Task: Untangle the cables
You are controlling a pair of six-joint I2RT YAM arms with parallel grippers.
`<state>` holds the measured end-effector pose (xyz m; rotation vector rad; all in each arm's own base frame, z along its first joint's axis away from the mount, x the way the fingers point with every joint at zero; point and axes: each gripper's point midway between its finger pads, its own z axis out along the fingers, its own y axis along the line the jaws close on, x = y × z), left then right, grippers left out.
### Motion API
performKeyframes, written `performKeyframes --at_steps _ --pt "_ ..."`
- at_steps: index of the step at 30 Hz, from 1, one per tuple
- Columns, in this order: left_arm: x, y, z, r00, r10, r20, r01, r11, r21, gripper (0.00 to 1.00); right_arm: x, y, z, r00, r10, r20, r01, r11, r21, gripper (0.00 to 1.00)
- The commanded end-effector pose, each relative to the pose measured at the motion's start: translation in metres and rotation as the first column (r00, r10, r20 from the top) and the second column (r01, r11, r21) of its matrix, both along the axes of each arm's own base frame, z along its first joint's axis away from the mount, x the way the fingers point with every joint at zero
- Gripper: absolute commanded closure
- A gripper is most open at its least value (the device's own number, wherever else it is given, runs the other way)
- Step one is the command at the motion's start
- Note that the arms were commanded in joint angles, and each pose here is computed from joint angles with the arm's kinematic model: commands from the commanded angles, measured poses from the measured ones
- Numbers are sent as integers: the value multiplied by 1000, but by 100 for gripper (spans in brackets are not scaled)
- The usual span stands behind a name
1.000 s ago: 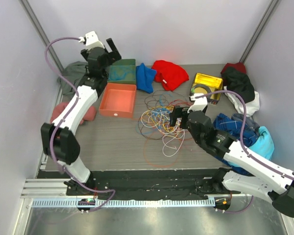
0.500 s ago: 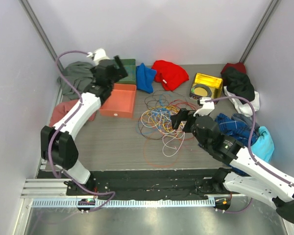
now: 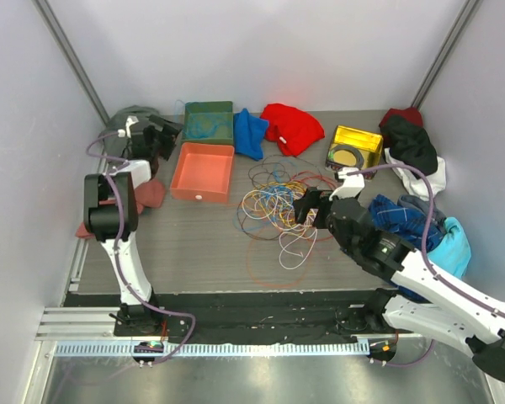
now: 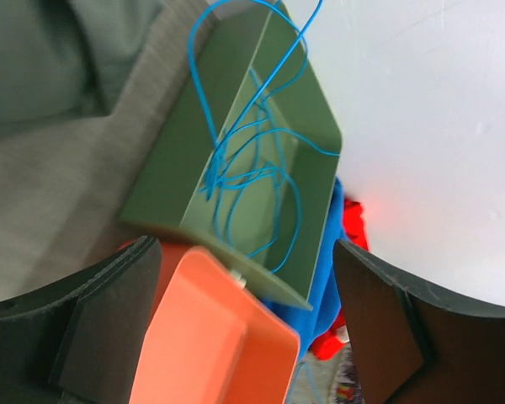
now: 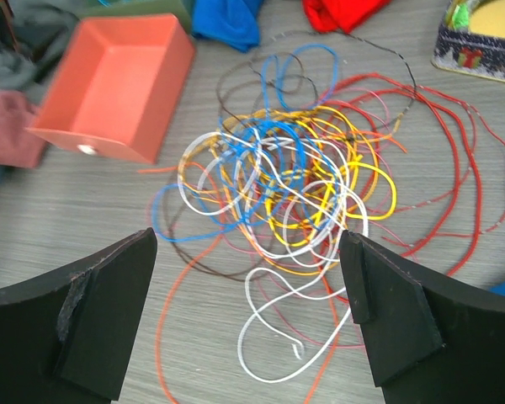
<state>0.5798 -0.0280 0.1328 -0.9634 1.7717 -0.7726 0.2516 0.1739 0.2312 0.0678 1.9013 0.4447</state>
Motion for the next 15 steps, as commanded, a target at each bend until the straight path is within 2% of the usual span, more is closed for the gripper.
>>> performKeyframes --at_steps 1,2,8,15 --pt "41 -6 56 970 -40 241 74 988 -134 13 13 -2 3 999 -41 16 42 998 -55 1" --pt "47 0 37 976 -25 215 60 985 -159 14 15 -1 -2 999 -44 5 45 996 -74 0" --pt "75 11 26 974 -7 227 42 988 -149 19 28 4 -8 998 -58 1 57 989 -138 0" --pt "94 18 15 978 -8 209 30 995 -99 31 40 12 -11 998 -59 -2 58 983 -173 0"
